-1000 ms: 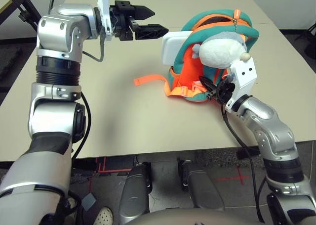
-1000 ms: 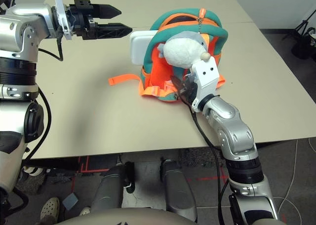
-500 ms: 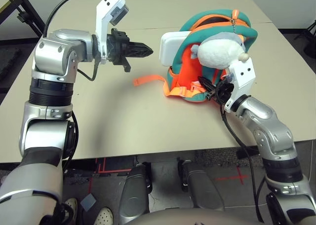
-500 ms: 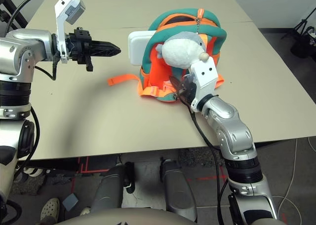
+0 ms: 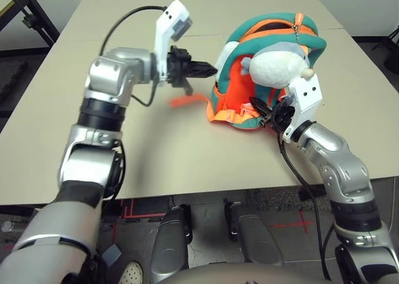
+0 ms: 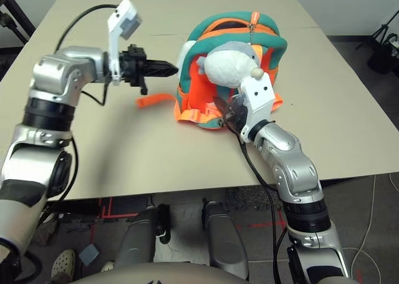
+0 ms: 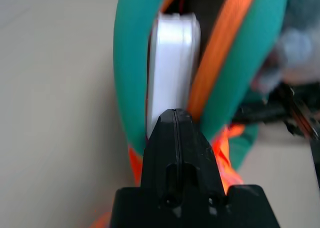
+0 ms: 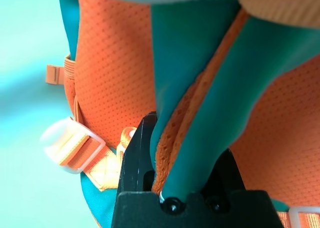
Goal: Put the pencil case into the backpack and zip it.
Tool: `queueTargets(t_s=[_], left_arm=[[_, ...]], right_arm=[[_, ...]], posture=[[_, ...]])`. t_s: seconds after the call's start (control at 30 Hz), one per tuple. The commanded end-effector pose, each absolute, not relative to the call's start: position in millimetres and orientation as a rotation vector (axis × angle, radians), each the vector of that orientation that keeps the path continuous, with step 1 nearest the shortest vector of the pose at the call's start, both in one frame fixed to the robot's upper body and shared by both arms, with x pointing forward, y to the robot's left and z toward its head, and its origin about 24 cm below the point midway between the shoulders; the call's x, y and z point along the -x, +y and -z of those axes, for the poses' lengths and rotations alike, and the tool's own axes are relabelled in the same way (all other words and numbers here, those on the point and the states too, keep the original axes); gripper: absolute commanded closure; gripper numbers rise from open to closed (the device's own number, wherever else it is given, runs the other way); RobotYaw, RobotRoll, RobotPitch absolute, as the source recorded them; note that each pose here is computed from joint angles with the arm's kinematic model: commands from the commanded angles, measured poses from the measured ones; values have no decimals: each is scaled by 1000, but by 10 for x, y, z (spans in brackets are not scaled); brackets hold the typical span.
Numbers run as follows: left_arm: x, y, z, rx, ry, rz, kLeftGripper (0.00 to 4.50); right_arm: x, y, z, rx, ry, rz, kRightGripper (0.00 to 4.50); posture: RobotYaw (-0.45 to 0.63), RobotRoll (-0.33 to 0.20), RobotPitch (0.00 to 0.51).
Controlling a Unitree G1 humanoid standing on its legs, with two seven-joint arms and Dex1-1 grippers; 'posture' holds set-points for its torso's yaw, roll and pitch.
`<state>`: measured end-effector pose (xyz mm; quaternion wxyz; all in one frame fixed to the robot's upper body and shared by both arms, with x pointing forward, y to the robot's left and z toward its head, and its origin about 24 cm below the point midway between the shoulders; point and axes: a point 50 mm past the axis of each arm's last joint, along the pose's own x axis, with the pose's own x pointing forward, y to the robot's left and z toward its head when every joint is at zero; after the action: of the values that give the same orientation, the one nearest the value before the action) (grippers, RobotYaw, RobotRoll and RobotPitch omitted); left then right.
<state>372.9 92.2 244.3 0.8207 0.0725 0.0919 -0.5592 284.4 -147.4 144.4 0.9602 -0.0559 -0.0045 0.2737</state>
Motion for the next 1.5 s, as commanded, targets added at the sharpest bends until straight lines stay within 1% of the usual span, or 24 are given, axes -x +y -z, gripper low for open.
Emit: queueTargets(t_s=[0.03,0.1,0.17,0.33,0.43,0.57,0.73,0.8,0.9,1.0,1.07,1.2,1.3,1.33,1.5], left_arm=[[-3807,774,-2427,-169,171,1195,4500],[-3804,704,-2462,-159,153,1228,4500],[-3787,735,-2510,-142,142,1254,4500],[-3740,917,-2575,-139,138,1265,4500],[-3698,1073,-2685,-118,113,1243,4500],[-3582,1311,-2972,-73,32,1212,4500],[-3427,1448,-3232,-45,-51,1208,4500],[-3360,1457,-3292,-41,-65,1224,4500],[-3283,1425,-3276,-89,-48,1244,4500],[-3252,1381,-3267,-101,-48,1254,3861],[-3232,1346,-3258,-113,-49,1268,3187],[-3193,1270,-3191,-163,-18,1303,1470],[-3161,1222,-3193,-170,-14,1334,285],[-3144,1200,-3194,-177,-13,1349,7],[-3089,1017,-3168,-219,-8,1424,0]], right_arm=[[-2829,-1472,-1269,109,81,-551,3839],[-2823,-1479,-1276,109,78,-544,3839],[-2818,-1486,-1280,109,76,-536,3839],[-2811,-1483,-1273,108,76,-532,3839],[-2814,-1465,-1262,104,77,-536,3839],[-2835,-1453,-1267,104,77,-545,3839],[-2847,-1450,-1263,106,79,-553,3839],[-2850,-1447,-1259,106,81,-556,3839],[-2852,-1442,-1252,107,83,-560,3839],[-2857,-1442,-1252,107,83,-562,3839],[-2860,-1444,-1252,108,84,-563,3839],[-2863,-1447,-1249,110,84,-563,3841],[-2861,-1447,-1243,111,85,-562,3854],[-2859,-1447,-1240,111,85,-562,3854],[-2857,-1453,-1223,110,90,-561,3854]], posture=[[-163,0,180],[-170,0,180],[-179,0,180],[-174,0,180],[-162,0,180],[-150,0,182],[-138,0,186],[-136,0,186],[-134,0,185],[-135,0,184],[-136,0,183],[-139,0,179],[-139,0,179],[-139,0,179],[-134,0,174]])
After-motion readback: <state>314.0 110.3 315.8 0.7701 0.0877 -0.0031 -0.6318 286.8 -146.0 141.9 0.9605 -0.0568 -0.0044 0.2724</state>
